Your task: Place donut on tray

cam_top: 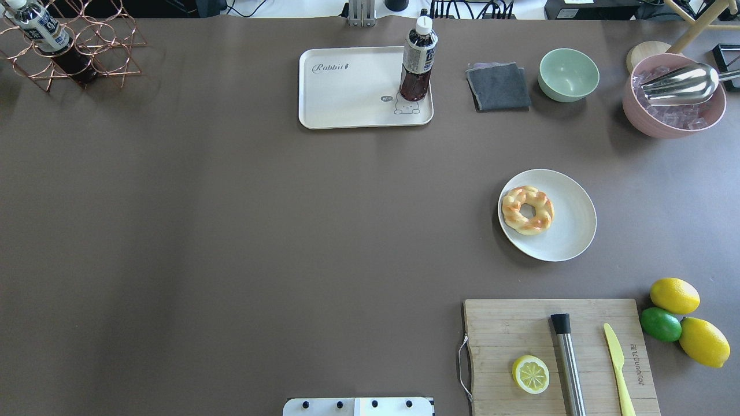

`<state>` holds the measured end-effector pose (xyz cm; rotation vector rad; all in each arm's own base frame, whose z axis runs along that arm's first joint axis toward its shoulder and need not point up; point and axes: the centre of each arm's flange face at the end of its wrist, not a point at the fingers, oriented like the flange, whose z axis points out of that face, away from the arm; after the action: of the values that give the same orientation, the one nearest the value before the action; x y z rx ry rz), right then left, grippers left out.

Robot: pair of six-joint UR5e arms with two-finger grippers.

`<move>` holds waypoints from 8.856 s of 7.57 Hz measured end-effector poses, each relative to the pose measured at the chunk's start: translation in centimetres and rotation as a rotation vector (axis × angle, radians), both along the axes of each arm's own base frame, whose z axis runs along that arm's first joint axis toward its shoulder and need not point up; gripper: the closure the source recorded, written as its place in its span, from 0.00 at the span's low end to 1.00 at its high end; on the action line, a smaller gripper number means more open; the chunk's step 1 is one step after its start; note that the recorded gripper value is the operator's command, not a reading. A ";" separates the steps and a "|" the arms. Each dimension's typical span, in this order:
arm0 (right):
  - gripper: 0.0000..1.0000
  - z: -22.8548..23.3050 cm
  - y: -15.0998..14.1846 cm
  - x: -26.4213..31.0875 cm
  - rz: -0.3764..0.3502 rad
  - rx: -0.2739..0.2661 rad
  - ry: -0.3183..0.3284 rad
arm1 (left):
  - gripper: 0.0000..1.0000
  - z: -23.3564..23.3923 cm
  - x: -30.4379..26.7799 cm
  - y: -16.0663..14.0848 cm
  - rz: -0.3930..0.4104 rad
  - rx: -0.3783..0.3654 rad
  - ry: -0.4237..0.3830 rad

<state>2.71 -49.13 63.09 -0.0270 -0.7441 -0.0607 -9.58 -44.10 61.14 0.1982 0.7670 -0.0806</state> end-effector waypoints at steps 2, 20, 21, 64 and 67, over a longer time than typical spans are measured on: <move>0.00 -0.1 -0.1 0.1 0.001 0.004 0.000 | 0.02 -0.9 0.0 -0.9 0.002 0.017 0.000; 0.00 -0.2 0.1 1.9 0.046 -0.003 -0.003 | 0.02 -1.5 0.0 -2.8 -0.019 0.051 0.064; 0.00 -0.2 0.0 1.9 0.046 -0.004 -0.003 | 0.02 -1.5 0.0 -2.8 -0.017 0.053 0.065; 1.00 -12.4 0.5 -24.4 0.001 0.019 -0.314 | 0.02 -0.3 -1.7 1.1 -0.004 0.160 0.065; 1.00 -15.9 -1.3 -23.4 0.012 0.050 -0.371 | 0.02 -2.8 -0.8 -0.8 0.008 0.178 0.099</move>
<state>-20.68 -50.39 47.21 0.0377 -1.1129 -0.0734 -10.34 -44.90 58.29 0.3619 0.8737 -0.0142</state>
